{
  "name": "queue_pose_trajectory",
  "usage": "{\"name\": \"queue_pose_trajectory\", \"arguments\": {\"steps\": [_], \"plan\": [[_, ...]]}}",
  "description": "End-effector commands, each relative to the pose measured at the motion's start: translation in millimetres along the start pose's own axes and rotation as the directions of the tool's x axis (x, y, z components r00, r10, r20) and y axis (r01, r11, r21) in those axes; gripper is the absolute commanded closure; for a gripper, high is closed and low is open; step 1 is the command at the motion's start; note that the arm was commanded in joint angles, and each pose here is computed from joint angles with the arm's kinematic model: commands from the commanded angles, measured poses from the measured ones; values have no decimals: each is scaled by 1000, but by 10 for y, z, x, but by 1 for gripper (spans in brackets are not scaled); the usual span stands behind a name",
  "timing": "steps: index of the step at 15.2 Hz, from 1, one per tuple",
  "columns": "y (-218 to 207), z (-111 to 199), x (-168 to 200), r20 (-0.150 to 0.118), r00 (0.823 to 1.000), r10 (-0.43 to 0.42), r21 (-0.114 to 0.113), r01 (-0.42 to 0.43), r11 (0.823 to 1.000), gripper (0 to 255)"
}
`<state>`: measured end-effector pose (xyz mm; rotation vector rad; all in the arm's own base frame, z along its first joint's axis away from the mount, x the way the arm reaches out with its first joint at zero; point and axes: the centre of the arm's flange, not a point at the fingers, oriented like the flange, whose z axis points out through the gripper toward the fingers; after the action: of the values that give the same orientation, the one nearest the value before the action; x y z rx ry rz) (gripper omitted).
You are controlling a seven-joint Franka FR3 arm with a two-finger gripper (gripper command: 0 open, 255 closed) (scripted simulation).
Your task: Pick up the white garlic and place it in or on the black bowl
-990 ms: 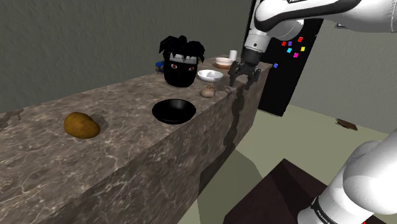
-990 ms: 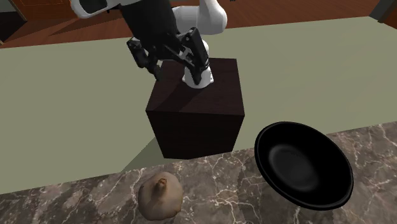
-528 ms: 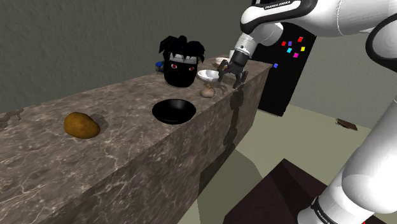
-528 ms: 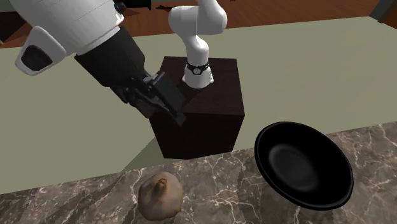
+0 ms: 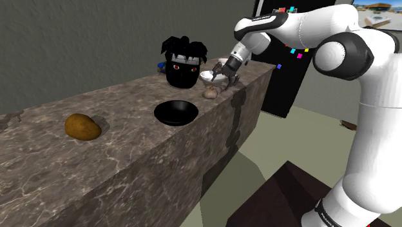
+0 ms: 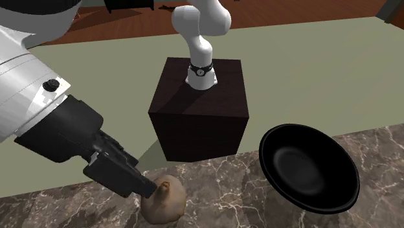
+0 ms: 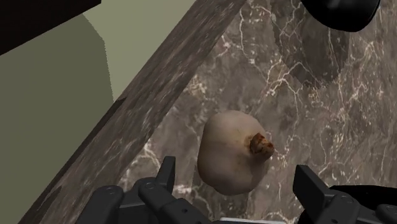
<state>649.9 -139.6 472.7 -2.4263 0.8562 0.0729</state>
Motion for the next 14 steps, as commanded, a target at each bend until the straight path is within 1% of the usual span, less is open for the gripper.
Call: {"name": "queue_pose_trajectory", "arguments": {"steps": [1,2,9,14], "plan": [[21,60,256,7,999,49,43,-49,998,0],[21,60,259,7,999,49,43,-49,998,0],[4,460,257,7,999,49,43,-49,998,0],[4,460,257,7,999,49,43,-49,998,0]]}}
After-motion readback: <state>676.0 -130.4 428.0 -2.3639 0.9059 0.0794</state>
